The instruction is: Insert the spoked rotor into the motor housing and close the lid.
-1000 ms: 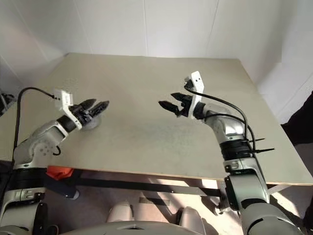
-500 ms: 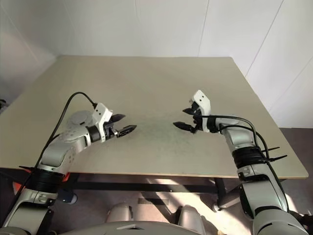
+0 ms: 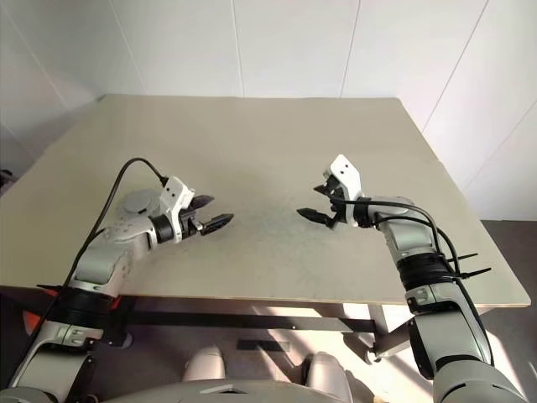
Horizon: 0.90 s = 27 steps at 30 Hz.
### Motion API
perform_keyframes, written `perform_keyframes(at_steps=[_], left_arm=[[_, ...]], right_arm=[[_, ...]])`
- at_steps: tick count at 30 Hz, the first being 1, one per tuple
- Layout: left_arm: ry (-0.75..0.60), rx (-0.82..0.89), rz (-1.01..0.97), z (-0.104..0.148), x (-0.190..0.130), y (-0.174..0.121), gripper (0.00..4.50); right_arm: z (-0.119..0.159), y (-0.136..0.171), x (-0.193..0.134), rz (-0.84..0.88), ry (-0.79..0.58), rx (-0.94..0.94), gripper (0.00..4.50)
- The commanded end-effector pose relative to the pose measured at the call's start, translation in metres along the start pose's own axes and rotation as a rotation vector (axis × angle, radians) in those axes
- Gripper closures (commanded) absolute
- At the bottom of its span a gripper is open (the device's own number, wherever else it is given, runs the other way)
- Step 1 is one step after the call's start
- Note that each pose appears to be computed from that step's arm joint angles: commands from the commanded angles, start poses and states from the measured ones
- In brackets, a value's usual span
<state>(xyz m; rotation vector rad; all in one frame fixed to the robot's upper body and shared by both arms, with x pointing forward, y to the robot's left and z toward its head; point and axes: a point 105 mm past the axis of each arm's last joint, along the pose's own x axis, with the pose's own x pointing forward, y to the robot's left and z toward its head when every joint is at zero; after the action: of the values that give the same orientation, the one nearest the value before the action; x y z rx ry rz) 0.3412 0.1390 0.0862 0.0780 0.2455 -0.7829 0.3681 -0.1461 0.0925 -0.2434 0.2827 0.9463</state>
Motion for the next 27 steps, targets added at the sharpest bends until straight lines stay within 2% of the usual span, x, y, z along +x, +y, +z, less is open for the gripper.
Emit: perform_keyframes(at_steps=[1,15,27], left_arm=[[-0.048,0.04,0.015,0.0163,-0.0022,0.0062,0.14],[-0.038,0.032,0.037,0.0109,-0.0004,0.0053,0.14],[-0.057,0.015,0.059,0.016,0.0009,0.0115,0.14]], right_arm=[[0.0205,-0.0042,-0.0063,-0.012,-0.082,-0.011,0.11],[0.0188,-0.0055,-0.0044,-0.048,-0.053,-0.025,0.11],[0.019,-0.0096,-0.0049,-0.079,-0.046,-0.025,0.11]])
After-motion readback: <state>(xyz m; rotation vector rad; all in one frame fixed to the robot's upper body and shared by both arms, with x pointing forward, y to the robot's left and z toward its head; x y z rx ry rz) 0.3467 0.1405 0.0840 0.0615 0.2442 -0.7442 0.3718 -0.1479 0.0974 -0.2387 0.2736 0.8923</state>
